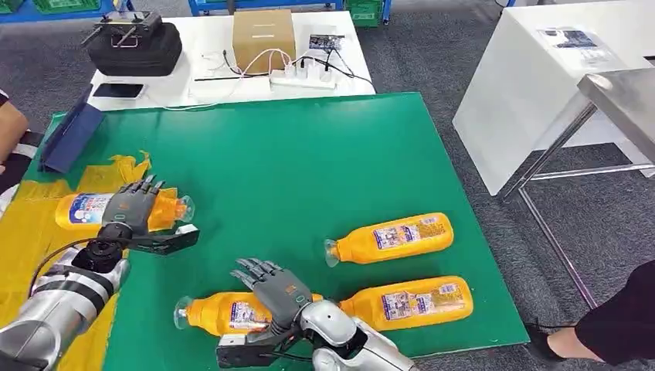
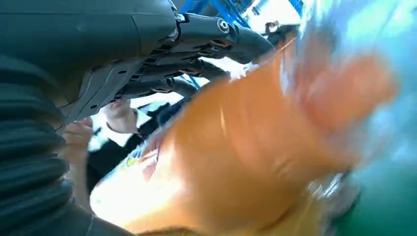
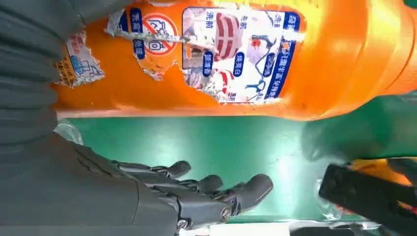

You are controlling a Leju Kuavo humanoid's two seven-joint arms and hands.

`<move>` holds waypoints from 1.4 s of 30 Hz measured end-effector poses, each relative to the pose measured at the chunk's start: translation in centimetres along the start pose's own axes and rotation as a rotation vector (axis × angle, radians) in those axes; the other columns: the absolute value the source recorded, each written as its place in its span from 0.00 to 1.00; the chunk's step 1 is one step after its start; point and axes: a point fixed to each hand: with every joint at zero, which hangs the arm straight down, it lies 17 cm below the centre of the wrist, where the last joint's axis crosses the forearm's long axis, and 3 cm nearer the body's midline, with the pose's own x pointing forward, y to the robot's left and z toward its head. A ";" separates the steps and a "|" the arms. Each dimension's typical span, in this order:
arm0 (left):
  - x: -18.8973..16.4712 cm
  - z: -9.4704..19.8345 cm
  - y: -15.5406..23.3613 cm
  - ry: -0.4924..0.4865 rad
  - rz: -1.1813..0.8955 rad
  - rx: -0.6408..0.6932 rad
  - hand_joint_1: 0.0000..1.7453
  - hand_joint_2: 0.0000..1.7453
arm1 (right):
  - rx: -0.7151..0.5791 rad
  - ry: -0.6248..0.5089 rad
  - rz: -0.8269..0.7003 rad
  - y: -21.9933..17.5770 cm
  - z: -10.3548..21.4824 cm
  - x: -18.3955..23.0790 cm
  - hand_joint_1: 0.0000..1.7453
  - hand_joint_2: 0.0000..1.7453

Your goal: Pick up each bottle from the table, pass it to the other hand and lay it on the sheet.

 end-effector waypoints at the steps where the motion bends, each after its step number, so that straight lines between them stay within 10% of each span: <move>1: 0.3 -0.1 0.5 -0.009 0.022 0.016 0.00 1.00 | -0.001 -0.010 -0.013 0.0 0.0 0.2 0.00 1.00; 20: 4.1 0.3 6.6 -0.072 0.147 0.222 0.00 1.00 | -0.083 -0.166 -0.151 -2.0 1.5 4.6 0.00 1.00; 42: 4.5 2.0 6.3 -0.051 0.255 0.276 0.00 1.00 | 0.014 0.105 0.281 0.7 1.1 -3.3 0.00 1.00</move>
